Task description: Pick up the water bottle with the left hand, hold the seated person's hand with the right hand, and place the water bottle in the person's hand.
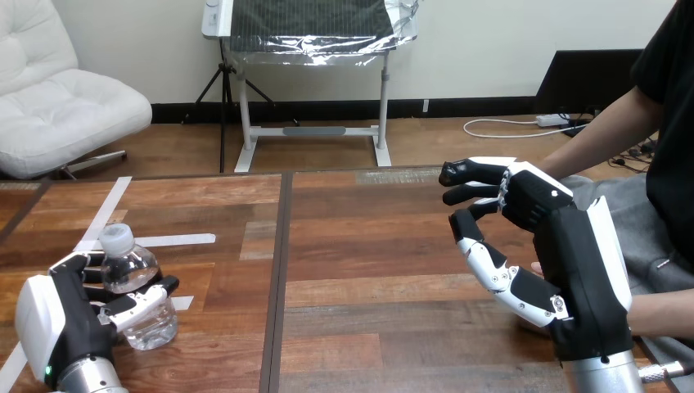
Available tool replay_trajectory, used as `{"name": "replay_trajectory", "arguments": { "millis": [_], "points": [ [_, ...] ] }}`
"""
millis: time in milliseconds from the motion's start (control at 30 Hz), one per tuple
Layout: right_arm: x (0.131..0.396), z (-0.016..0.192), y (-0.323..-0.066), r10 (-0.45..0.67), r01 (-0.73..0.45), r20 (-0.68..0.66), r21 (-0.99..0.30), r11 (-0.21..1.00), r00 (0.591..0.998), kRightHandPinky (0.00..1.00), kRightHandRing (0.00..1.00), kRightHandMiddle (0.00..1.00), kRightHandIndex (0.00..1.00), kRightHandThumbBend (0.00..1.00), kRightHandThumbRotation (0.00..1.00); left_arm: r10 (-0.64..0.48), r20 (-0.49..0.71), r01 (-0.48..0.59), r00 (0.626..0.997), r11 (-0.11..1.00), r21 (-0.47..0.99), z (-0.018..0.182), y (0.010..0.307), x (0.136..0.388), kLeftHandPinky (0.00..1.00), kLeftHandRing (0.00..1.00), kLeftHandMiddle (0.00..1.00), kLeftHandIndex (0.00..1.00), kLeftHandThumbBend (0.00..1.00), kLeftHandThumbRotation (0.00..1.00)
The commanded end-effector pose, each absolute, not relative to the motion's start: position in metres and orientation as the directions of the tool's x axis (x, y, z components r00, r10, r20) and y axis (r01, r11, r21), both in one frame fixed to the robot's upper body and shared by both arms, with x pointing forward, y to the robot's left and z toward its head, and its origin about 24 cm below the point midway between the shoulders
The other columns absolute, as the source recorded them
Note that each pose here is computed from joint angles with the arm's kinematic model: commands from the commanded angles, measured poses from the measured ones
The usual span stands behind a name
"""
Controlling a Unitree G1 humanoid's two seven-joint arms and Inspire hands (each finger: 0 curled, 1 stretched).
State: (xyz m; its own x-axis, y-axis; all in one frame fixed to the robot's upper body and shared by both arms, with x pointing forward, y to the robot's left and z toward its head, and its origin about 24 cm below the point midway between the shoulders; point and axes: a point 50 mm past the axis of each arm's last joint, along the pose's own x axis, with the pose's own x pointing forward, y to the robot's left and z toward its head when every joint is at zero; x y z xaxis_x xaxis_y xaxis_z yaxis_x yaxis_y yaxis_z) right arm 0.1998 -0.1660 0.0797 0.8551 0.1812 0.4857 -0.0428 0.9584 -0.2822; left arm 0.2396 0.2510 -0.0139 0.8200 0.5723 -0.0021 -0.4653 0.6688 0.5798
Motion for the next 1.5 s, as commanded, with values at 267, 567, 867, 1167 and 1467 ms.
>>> {"name": "replay_trajectory", "arguments": {
  "millis": [267,567,867,1167,1467],
  "points": [
    [0.207,0.097,-0.167,0.193,-0.034,0.562,-0.280,0.959,0.805,0.45,0.58,0.65,0.64,0.35,0.08,0.518,0.113,-0.489,0.848,0.681,0.545,0.008,0.244,0.258,0.36,0.42,0.48,0.51,0.71,0.00],
    [0.208,0.097,-0.167,0.196,-0.037,0.570,-0.278,0.960,0.798,0.45,0.58,0.64,0.63,0.35,0.08,0.496,0.145,-0.491,0.856,0.693,0.529,0.010,0.241,0.257,0.36,0.41,0.48,0.51,0.70,0.00],
    [0.209,0.097,-0.167,0.198,-0.044,0.567,-0.274,0.961,0.799,0.45,0.57,0.64,0.63,0.35,0.07,0.473,0.161,-0.489,0.866,0.732,0.475,0.012,0.234,0.257,0.36,0.41,0.47,0.50,0.70,0.00],
    [0.209,0.098,-0.167,0.197,-0.031,0.562,-0.291,0.956,0.804,0.45,0.57,0.64,0.63,0.35,0.08,0.425,0.167,-0.457,0.890,0.823,0.338,0.019,0.220,0.255,0.36,0.41,0.46,0.51,0.67,0.00],
    [0.210,0.098,-0.167,0.197,-0.037,0.565,-0.282,0.959,0.801,0.45,0.58,0.64,0.63,0.36,0.09,0.387,0.207,-0.430,0.899,0.869,0.244,0.027,0.205,0.253,0.37,0.41,0.46,0.50,0.67,0.00]
  ]
}}
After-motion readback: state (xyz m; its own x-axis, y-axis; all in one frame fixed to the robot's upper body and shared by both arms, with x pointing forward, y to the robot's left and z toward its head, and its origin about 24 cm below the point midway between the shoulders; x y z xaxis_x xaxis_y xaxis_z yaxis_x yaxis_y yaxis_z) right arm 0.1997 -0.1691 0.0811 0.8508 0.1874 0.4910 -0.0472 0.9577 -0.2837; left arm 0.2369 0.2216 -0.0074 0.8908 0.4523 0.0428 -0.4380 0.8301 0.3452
